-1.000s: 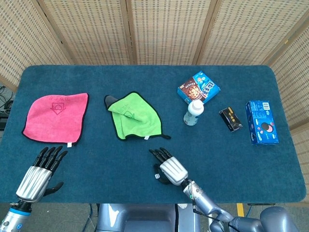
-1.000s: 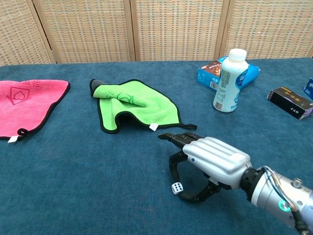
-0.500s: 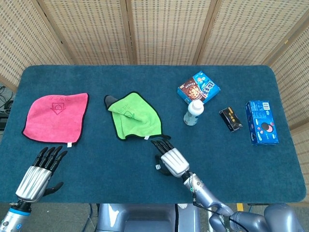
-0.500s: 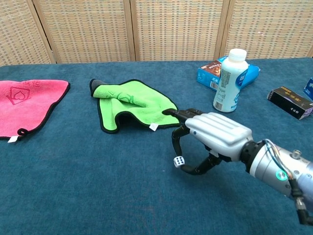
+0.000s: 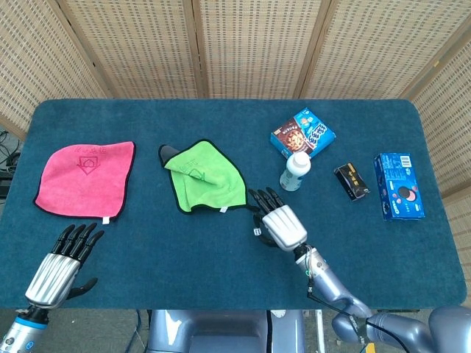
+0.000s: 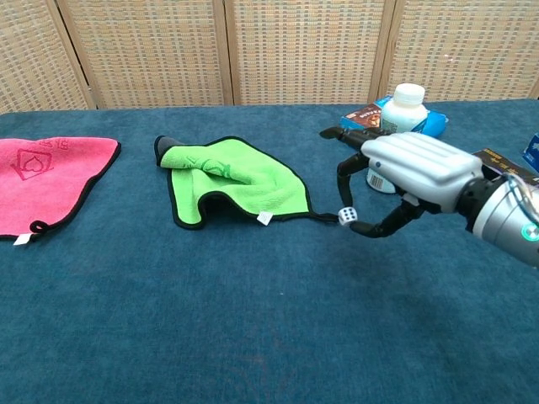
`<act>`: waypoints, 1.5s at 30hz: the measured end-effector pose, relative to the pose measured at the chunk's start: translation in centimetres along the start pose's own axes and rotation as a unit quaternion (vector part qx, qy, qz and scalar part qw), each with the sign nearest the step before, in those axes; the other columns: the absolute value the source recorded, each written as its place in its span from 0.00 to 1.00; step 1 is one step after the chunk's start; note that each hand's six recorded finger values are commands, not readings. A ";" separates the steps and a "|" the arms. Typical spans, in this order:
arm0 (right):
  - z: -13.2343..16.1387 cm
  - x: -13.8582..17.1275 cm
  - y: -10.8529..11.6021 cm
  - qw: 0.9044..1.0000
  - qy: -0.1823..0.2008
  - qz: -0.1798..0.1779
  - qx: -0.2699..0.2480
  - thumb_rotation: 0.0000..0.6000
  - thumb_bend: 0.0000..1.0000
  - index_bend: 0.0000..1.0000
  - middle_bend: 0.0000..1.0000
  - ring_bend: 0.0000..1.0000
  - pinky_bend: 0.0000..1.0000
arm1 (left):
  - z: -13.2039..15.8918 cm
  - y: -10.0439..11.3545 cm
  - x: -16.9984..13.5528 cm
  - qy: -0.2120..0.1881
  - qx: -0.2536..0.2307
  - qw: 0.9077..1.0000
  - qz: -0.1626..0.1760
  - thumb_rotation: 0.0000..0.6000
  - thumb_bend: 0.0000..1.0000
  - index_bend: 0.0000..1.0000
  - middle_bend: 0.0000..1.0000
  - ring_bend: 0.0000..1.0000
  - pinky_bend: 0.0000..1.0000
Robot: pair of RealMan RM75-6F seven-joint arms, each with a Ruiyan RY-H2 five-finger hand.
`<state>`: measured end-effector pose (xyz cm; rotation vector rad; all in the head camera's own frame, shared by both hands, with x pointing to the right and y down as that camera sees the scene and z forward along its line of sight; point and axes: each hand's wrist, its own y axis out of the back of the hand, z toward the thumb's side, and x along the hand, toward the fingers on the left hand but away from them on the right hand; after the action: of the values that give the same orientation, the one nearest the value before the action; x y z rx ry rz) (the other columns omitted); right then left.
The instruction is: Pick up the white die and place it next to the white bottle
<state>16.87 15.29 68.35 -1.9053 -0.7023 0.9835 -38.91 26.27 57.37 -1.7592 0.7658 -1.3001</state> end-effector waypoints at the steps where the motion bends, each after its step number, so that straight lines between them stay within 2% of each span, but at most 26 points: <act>1: -0.5 0.1 0.4 1.000 -0.004 -0.003 0.005 1.00 0.34 0.56 0.00 0.00 0.00 | 0.0 0.0 0.0 0.000 0.000 1.000 0.000 1.00 0.22 0.00 0.00 0.00 0.00; 8: -3.6 0.6 2.7 0.999 -0.039 -0.021 0.022 1.00 0.34 0.56 0.00 0.00 0.00 | 0.2 -0.2 0.0 -0.003 0.002 1.000 -0.004 1.00 0.21 0.00 0.00 0.00 0.00; 14: -5.7 1.1 3.4 0.997 -0.062 -0.024 0.036 1.00 0.33 0.56 0.00 0.00 0.00 | 0.3 -0.2 -0.1 -0.004 0.002 1.000 -0.003 1.00 0.22 0.00 0.00 0.00 0.00; 18: -6.5 1.4 3.4 0.996 -0.074 -0.023 0.033 1.00 0.33 0.55 0.00 0.00 0.00 | 0.4 -0.2 -0.1 -0.006 0.002 1.000 -0.004 1.00 0.22 0.00 0.00 0.00 0.00; 25: -6.9 1.7 3.0 0.996 -0.083 -0.013 0.020 1.00 0.31 0.37 0.00 0.00 0.00 | 0.5 -0.1 -0.2 -0.008 0.001 1.000 -0.002 1.00 0.21 0.00 0.00 0.00 0.00; 37: -7.7 2.7 2.6 0.995 -0.093 -0.010 0.027 1.00 0.31 0.36 0.00 0.00 0.00 | 0.6 -0.1 -0.3 -0.010 0.002 1.000 -0.003 1.00 0.22 0.00 0.00 0.00 0.00; 41: -8.3 3.9 2.4 0.995 -0.099 -0.006 0.029 1.00 0.31 0.35 0.00 0.00 0.00 | 0.6 -0.1 -0.3 -0.010 0.002 1.000 -0.002 1.00 0.21 0.00 0.00 0.00 0.00; 45: -8.9 5.7 2.4 0.994 -0.108 -0.001 0.033 1.00 0.31 0.30 0.00 0.00 0.00 | 0.5 -0.1 -0.2 -0.008 0.001 1.000 -0.001 1.00 0.22 0.00 0.00 0.00 0.00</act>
<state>27.65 14.64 67.06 -1.7577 -0.7856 1.2097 -38.46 26.64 57.21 -1.7678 0.7546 -1.2850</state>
